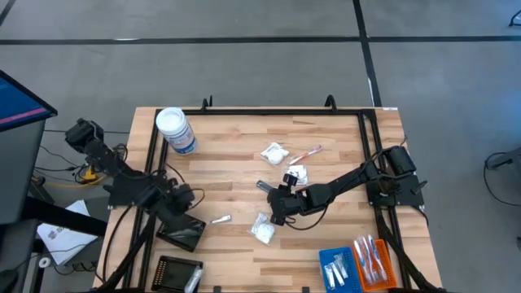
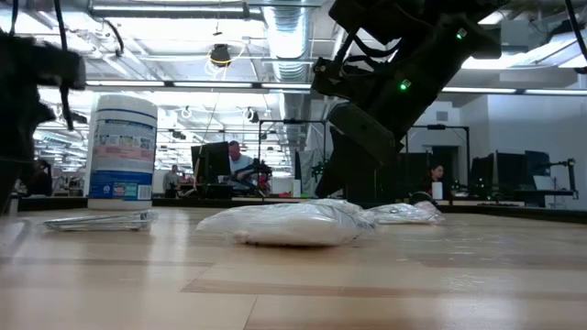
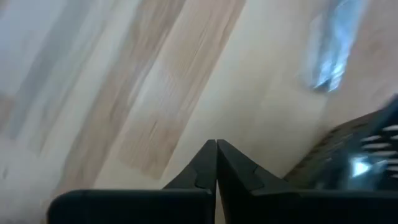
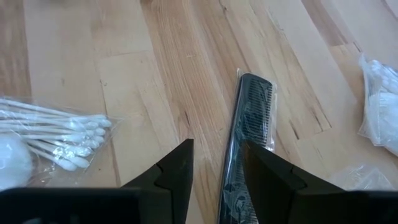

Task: Pick & Place Travel size toiletries
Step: Adjust the top black bin

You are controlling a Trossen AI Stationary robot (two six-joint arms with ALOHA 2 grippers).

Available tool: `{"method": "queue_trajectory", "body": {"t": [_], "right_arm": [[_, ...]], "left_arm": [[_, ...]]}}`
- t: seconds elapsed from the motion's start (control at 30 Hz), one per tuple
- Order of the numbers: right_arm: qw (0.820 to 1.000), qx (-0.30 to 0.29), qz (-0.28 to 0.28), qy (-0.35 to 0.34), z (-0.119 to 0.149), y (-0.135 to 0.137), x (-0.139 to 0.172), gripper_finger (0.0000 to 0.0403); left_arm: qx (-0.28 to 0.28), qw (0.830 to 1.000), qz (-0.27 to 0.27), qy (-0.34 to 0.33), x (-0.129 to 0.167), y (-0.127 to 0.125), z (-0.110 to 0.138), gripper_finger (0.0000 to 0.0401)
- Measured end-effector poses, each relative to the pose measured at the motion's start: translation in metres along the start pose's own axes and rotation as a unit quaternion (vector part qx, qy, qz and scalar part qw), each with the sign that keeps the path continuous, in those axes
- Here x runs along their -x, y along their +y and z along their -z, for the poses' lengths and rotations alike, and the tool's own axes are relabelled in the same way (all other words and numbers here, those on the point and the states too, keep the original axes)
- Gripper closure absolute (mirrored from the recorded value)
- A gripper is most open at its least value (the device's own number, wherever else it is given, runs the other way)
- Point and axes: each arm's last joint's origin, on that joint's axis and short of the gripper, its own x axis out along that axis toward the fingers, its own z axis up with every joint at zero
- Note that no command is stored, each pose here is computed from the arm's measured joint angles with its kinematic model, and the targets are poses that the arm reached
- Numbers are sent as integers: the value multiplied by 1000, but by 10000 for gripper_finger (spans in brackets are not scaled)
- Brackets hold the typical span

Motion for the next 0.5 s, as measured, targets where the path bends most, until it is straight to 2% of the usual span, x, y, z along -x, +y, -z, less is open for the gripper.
{"method": "queue_trajectory", "body": {"t": [0.17,0.5], "right_arm": [[1000,1,0,0,0,0,0,275],[1000,1,0,0,0,0,0,275]], "left_arm": [[9,998,6,55,-7,5,6,400],[39,995,29,82,-2,-1,20,401]]}}
